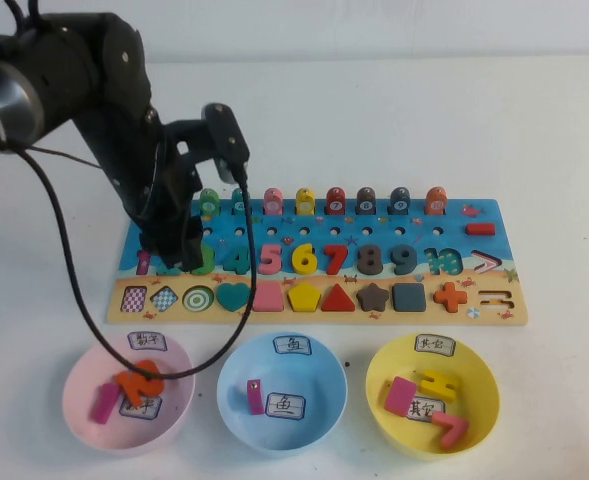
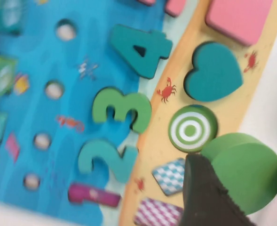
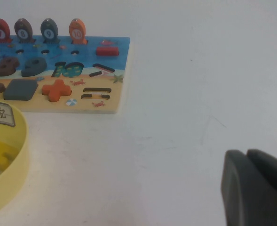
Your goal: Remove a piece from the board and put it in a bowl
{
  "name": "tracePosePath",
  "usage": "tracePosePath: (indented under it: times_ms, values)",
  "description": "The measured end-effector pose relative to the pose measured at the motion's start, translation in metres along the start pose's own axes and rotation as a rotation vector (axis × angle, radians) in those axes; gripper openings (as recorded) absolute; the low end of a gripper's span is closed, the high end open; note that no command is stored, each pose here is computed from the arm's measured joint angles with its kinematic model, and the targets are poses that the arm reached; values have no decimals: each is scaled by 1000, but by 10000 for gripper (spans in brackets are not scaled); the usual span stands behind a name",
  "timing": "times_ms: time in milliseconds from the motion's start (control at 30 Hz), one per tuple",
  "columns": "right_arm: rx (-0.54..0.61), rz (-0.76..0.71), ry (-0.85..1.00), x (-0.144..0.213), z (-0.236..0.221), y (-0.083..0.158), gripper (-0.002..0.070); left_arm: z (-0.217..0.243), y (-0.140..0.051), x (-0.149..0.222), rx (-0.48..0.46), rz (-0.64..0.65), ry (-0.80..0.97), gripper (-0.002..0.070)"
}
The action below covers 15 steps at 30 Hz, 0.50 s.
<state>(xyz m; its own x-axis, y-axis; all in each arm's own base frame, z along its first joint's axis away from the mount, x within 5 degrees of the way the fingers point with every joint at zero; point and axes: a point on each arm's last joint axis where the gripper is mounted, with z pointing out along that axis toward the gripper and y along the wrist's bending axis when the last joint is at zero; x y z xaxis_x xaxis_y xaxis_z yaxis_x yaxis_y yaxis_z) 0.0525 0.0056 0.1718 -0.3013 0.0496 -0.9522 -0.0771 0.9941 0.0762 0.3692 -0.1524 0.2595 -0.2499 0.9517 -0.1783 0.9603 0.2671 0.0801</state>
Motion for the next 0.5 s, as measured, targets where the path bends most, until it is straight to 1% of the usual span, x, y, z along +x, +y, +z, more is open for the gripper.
tracePosePath:
  times_ms: [67,133,233,333,400,500]
  values:
    - [0,0,0,0,0,0,-18,-17,-6,-2,-29,-85,-26,281]
    - [0,0,0,0,0,0,-18,-37,-17,-8,-56,-150,-61,281]
    - [0,0,0,0,0,0,-18,-61,-37,-19,-79,-234,-112,281]
    - [0,0,0,0,0,0,-18,-77,-61,-33,-76,-294,-156,281]
    - [0,0,0,0,0,0,-18,-81,-79,-46,-61,-304,-173,281]
    - [0,0,0,0,0,0,-18,-81,-108,-67,-29,-264,-184,281]
